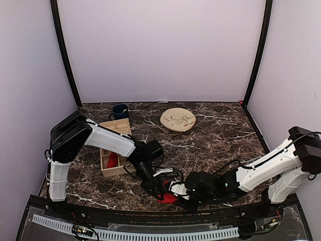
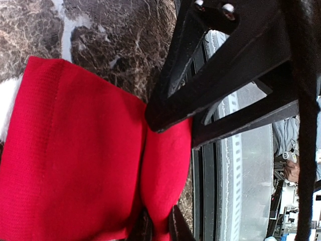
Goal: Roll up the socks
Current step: Roll the sock at the center of the board.
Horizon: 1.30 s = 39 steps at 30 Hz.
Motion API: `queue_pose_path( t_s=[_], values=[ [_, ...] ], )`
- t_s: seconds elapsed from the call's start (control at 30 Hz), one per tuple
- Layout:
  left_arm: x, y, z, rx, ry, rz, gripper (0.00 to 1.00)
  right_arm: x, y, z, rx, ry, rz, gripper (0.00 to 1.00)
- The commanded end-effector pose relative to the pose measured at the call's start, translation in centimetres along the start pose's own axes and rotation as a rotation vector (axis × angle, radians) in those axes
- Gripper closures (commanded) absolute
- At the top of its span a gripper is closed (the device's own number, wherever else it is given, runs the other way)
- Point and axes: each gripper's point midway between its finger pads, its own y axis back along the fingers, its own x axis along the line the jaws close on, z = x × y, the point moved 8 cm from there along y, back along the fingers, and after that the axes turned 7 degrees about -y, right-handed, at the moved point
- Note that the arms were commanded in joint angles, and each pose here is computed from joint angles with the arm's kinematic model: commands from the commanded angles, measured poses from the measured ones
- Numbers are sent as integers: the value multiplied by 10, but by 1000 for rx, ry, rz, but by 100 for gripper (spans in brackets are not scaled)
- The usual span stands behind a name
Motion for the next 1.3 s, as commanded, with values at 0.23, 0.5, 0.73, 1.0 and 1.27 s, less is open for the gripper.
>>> queue_pose_path(
  t_s=[0.23, 0.5, 0.73, 1.0, 1.27],
  values=[
    [8, -6, -18, 78, 65, 20, 85, 5, -6, 1, 1, 9, 15, 89],
    [8, -5, -18, 65, 74, 37, 72, 5, -6, -1, 7, -10, 37, 100],
    [5, 5, -18, 29, 72, 74, 66, -5, -5, -7, 6, -99, 84, 100],
    [2, 19, -14, -41, 66, 117, 65, -13, -4, -9, 8, -175, 147, 100],
    [2, 28, -12, -103, 63, 136, 64, -19, -4, -14, 19, -232, 198, 100]
  ],
)
